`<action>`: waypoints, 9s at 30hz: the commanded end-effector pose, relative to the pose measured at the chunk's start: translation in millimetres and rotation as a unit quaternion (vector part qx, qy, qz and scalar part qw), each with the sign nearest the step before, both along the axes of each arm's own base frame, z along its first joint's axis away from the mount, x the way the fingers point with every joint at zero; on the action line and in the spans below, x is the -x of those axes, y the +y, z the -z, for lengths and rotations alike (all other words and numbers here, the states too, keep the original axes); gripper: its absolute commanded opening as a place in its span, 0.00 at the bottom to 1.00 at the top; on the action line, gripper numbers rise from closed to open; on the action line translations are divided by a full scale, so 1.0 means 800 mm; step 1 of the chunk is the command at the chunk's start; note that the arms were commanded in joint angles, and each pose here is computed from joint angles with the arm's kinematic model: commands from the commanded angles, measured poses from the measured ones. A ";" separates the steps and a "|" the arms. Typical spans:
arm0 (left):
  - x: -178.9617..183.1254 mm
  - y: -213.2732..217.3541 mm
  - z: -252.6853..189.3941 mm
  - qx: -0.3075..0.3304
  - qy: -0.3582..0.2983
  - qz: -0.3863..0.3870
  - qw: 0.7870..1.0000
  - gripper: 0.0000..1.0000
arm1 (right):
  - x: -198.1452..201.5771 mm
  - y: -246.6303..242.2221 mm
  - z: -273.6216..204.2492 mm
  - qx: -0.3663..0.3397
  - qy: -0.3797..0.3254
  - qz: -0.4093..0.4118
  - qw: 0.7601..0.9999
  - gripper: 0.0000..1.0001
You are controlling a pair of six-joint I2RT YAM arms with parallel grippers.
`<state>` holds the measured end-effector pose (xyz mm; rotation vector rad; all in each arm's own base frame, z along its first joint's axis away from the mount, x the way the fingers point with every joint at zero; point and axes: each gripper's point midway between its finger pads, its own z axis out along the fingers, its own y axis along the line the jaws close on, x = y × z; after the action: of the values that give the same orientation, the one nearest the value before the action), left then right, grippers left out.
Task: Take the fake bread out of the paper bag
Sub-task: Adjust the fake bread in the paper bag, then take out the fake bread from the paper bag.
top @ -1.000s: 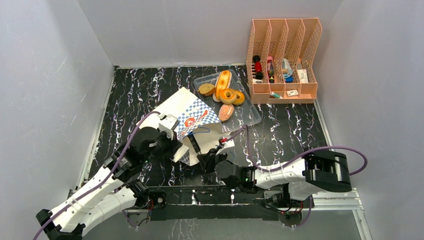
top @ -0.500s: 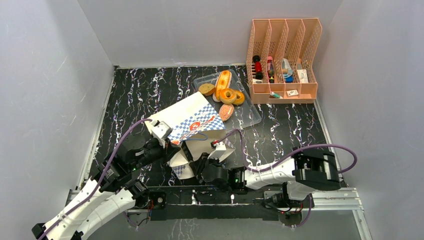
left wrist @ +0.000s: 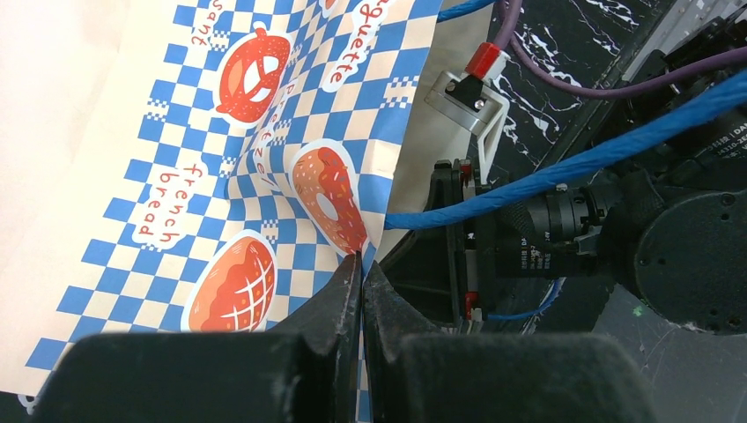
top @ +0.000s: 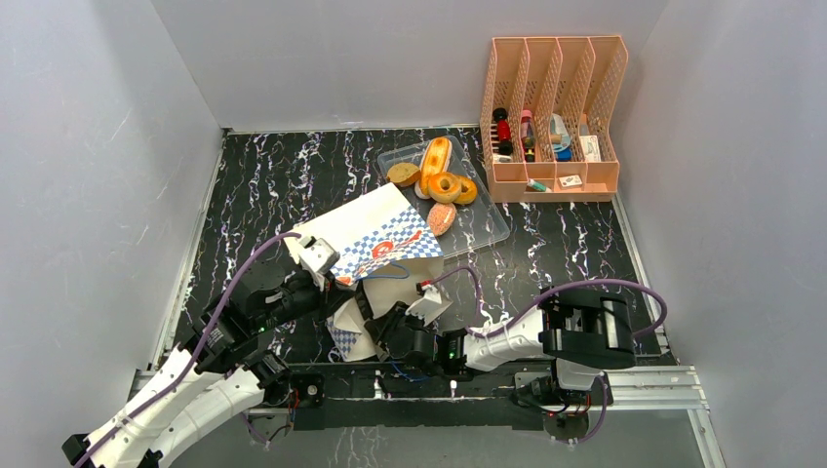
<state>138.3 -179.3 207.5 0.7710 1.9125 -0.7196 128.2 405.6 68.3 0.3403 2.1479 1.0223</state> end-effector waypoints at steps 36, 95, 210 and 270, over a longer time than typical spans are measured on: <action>0.010 -0.026 -0.007 -0.004 0.012 0.071 0.997 0.00 | -0.127 0.054 -0.089 -0.069 -0.140 0.071 0.985 0.19; -0.017 0.018 -0.045 -0.020 -0.077 -0.019 0.997 0.00 | 0.092 0.017 -0.152 -0.071 -0.110 -0.117 0.984 0.17; -0.015 0.002 -0.033 -0.054 -0.080 0.039 0.995 0.00 | 0.063 -0.032 -0.046 -0.167 0.121 -0.087 0.975 0.30; 0.013 -0.006 -0.019 -0.039 -0.087 0.104 0.990 0.00 | -0.011 0.030 -0.062 -0.187 0.276 -0.035 0.942 0.40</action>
<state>136.8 -173.4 217.1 1.0072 1.7865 -0.6079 128.1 426.7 96.1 0.8526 2.4840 1.4088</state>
